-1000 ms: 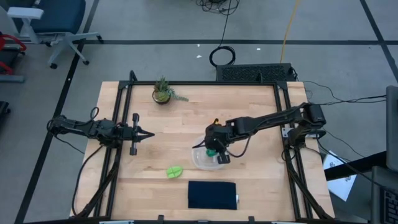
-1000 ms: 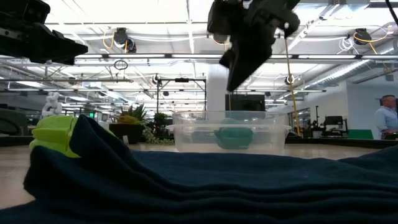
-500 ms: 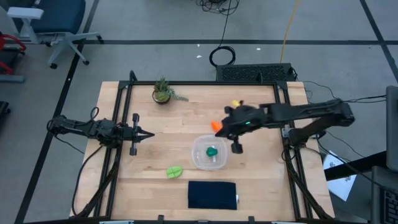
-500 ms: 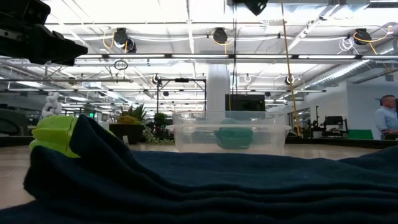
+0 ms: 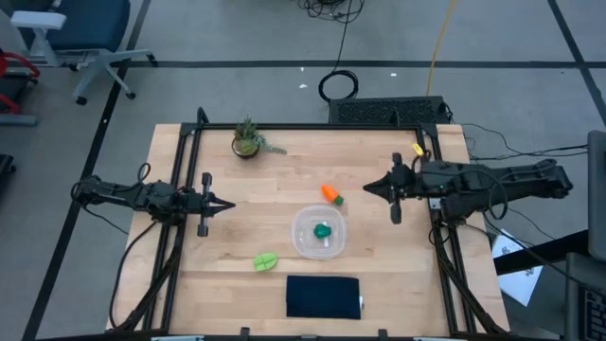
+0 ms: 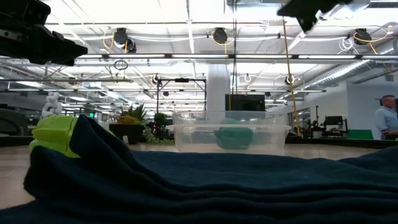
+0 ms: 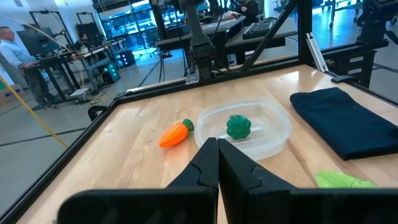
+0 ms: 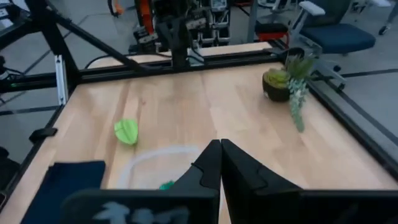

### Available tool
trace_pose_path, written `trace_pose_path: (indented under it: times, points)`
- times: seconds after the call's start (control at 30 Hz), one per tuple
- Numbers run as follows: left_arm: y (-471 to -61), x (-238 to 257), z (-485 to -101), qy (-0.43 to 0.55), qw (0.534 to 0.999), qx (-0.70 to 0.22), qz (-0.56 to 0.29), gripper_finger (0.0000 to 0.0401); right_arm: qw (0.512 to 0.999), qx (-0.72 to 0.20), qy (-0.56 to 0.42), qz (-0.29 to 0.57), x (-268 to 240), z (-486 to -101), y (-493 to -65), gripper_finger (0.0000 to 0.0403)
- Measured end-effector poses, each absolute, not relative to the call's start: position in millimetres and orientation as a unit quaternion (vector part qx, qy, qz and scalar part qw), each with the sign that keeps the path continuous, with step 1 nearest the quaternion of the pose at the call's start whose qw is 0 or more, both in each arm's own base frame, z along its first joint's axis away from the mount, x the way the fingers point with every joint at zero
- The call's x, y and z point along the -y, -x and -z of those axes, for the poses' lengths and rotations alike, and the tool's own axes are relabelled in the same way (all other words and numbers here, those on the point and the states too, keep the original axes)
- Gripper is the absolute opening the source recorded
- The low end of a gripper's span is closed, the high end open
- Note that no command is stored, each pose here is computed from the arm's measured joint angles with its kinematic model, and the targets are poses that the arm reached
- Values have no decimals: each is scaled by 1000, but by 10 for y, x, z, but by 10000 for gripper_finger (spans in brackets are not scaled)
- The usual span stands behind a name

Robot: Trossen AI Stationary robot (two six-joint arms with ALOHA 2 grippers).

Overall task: Pick and placing Produce into tupperware
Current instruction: Put the green starfruit into the transparent bin

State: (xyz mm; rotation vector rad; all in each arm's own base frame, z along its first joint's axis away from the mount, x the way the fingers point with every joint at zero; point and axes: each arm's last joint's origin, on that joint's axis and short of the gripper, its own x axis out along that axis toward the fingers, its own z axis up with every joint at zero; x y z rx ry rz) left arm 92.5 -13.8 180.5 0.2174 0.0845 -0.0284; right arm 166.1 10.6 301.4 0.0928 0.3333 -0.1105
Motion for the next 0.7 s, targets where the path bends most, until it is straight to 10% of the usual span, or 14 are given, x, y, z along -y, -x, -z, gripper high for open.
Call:
trace_pose_path:
  times: [0.7]
  points:
    - [-926,138,-1809,-111,993,-40,14,1,999,4,-35,26,-54,-1928,-1172,0]
